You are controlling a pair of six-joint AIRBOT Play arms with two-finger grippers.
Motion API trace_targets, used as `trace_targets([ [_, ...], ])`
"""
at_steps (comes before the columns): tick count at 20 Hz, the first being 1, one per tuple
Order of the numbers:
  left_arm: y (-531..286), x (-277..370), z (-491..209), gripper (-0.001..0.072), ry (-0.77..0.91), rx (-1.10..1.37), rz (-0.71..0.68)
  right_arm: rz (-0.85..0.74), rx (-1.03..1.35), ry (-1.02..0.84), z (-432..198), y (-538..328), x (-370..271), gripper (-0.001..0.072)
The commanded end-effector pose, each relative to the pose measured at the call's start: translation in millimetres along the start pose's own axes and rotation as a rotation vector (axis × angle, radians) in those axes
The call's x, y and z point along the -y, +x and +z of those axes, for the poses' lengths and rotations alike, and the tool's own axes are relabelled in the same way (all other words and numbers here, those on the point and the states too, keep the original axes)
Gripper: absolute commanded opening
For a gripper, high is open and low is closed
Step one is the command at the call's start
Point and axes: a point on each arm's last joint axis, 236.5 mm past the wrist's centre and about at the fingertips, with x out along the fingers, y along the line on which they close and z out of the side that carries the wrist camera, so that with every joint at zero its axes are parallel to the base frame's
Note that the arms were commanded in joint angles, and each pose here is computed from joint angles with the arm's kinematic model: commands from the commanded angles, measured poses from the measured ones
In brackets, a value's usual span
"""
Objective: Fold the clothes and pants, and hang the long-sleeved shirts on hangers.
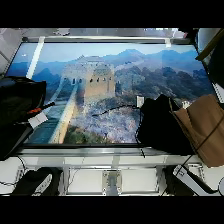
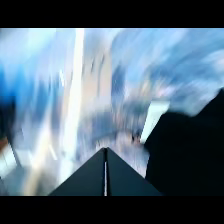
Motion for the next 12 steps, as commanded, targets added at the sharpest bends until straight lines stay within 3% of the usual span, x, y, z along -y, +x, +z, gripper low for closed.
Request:
trace_targets([
  [1, -0.2, 2.5, -9.3, 0.0013, -0.002, -0.04, -0.011, -0.1, -0.209, -0.242, -41.2, 39.5, -16.3, 0.0028],
  [5, -1.7, 3.3, -28.1, 0.0013, -0.002, -0.12, -0.014, -0.16, -0.333, -0.254, -67.2, 33.6, -2.7, 0.0028],
  [12, -1.7, 3.3, -28.1, 0.0013, -0.002, -0.12, -0.014, -0.161, -0.335, -0.224, -71.9, 27.6, -8.7, 0.0029],
])
